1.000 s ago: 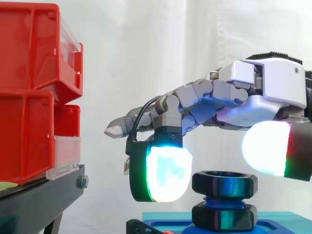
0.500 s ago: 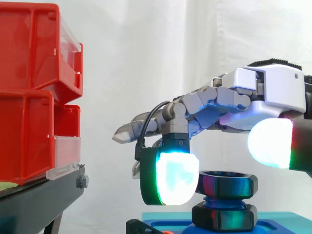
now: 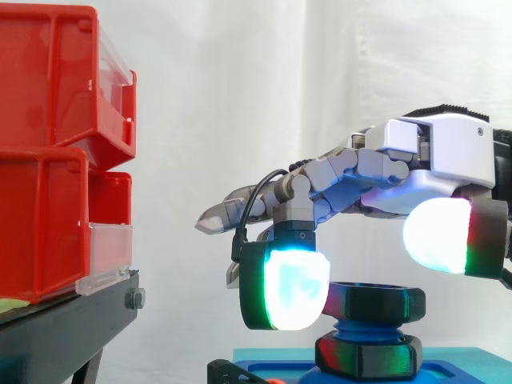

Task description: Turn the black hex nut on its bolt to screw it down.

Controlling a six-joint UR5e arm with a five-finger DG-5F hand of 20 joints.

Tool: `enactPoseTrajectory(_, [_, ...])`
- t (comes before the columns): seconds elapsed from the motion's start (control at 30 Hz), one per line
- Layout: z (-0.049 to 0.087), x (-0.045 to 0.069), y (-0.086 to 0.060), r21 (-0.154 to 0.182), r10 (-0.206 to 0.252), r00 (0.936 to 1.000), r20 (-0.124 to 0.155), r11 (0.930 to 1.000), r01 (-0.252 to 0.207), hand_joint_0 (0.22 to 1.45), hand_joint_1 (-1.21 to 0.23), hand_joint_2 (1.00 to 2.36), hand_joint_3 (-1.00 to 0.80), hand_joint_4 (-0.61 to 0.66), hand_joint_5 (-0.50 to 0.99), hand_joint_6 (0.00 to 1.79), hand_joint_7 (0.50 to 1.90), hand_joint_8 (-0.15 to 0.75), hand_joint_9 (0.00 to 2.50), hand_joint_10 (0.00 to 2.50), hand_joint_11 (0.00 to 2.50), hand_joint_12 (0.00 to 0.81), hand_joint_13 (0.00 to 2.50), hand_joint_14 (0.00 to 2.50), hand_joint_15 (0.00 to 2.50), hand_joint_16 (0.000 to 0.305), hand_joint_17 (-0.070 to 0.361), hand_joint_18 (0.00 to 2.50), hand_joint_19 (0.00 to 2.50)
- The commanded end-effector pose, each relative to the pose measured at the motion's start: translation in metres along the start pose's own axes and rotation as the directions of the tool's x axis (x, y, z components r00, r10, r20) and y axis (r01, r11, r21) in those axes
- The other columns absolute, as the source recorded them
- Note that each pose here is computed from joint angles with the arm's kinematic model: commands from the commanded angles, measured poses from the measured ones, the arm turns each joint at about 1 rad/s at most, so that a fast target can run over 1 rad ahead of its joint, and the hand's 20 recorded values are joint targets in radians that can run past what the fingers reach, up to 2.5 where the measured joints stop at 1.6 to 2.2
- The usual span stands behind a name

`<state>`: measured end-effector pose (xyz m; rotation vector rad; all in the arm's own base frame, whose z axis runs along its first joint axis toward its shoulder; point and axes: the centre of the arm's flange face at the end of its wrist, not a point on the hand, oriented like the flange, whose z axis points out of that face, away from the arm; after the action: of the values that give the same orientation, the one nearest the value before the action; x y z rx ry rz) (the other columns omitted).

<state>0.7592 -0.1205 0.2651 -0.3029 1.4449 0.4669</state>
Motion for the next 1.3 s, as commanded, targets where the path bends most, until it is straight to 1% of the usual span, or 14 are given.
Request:
enactPoseTrajectory(0.0, [-0.003,-0.001,-0.003,0.001,-0.002,1.0,0.003,1.0,0.002,0.44,-0.22,1.0,-0.5,0.14,-0.17,0.69,0.99,0.214,0.58,0.01,0.25,0.143,0.34,0.0,0.1,0.013,0.028,0.0,0.3])
enactPoseTrajectory(0.27, [-0.011,-0.002,-0.011,-0.003,-0.003,1.0,0.001,1.0,0.003,0.43,-0.22,1.0,-0.5,0.14,-0.17,0.69,0.99,0.213,0.58,0.01,0.25,0.143,0.34,0.0,0.1,0.013,0.029,0.0,0.3])
enactPoseTrajectory(0.5, [-0.022,-0.004,-0.023,-0.008,-0.006,1.0,-0.002,1.0,0.006,0.43,-0.22,1.0,-0.5,0.14,-0.17,0.69,0.99,0.214,0.58,0.01,0.26,0.141,0.34,0.0,0.1,0.013,0.029,0.0,0.3])
enactPoseTrajectory(0.53, [-0.026,-0.005,-0.027,-0.008,-0.006,1.0,-0.002,1.0,0.006,0.43,-0.22,1.0,-0.5,0.14,-0.17,0.69,0.99,0.214,0.58,0.01,0.25,0.142,0.35,0.0,0.1,0.013,0.029,0.0,0.3])
enactPoseTrajectory(0.67, [-0.033,-0.006,-0.033,-0.017,-0.007,1.0,-0.002,0.9998,0.007,0.43,-0.23,1.0,-0.5,0.14,-0.17,0.69,0.99,0.215,0.58,0.01,0.25,0.141,0.35,0.0,0.1,0.013,0.029,0.0,0.3])
enactPoseTrajectory(0.83, [-0.037,-0.009,-0.039,-0.026,-0.008,0.9999,0.013,0.9996,0.009,0.43,-0.24,1.0,-0.5,0.14,-0.17,0.69,0.99,0.215,0.58,0.01,0.25,0.142,0.35,0.0,0.1,0.013,0.029,0.0,0.3])
enactPoseTrajectory(0.87, [-0.037,-0.011,-0.041,-0.031,-0.012,0.9996,0.025,0.9994,0.013,0.43,-0.25,1.0,-0.5,0.14,-0.17,0.68,0.99,0.215,0.58,0.01,0.25,0.142,0.35,0.0,0.1,0.013,0.029,0.0,0.3])
enactPoseTrajectory(0.9, [-0.037,-0.011,-0.041,-0.031,-0.012,0.9996,0.025,0.9994,0.013,0.43,-0.25,1.0,-0.5,0.15,-0.17,0.68,0.99,0.215,0.58,0.01,0.25,0.143,0.35,0.0,0.11,0.013,0.029,0.0,0.3])
enactPoseTrajectory(0.93, [-0.036,-0.012,-0.04,-0.036,-0.013,0.9993,0.035,0.9993,0.014,0.43,-0.25,1.0,-0.5,0.14,-0.17,0.68,0.99,0.216,0.58,0.01,0.25,0.143,0.35,0.0,0.11,0.013,0.029,0.0,0.3])
enactPoseTrajectory(0.97, [-0.03,-0.014,-0.037,-0.049,-0.002,0.9985,0.055,0.9988,0.005,0.43,-0.25,1.0,-0.5,0.14,-0.17,0.68,0.99,0.216,0.59,0.01,0.25,0.143,0.35,0.0,0.1,0.013,0.03,0.0,0.3])
enactPoseTrajectory(1.03, [-0.024,-0.02,-0.036,-0.06,0.015,0.9969,0.077,0.9981,-0.011,0.43,-0.25,1.0,-0.5,0.14,-0.17,0.68,1.0,0.216,0.59,0.01,0.25,0.143,0.35,0.0,0.11,0.013,0.03,0.0,0.31])
enactPoseTrajectory(1.1, [-0.019,-0.022,-0.033,-0.069,0.025,0.9954,0.092,0.9974,-0.019,0.43,-0.25,1.0,-0.5,0.14,-0.17,0.68,0.99,0.217,0.59,0.01,0.25,0.143,0.35,0.0,0.11,0.013,0.03,0.0,0.3])
enactPoseTrajectory(1.17, [-0.012,-0.023,-0.028,-0.077,0.022,0.9939,0.108,0.9969,-0.013,0.43,-0.25,1.0,-0.5,0.15,-0.16,0.68,1.0,0.216,0.59,0.01,0.25,0.143,0.35,0.0,0.11,0.013,0.03,0.0,0.3])
enactPoseTrajectory(1.27, [-0.004,-0.023,-0.021,-0.079,0.017,0.9926,0.12,0.9968,-0.007,0.43,-0.25,1.0,-0.5,0.14,-0.16,0.67,1.01,0.216,0.59,0.01,0.25,0.142,0.35,0.0,0.11,0.013,0.03,0.0,0.3])
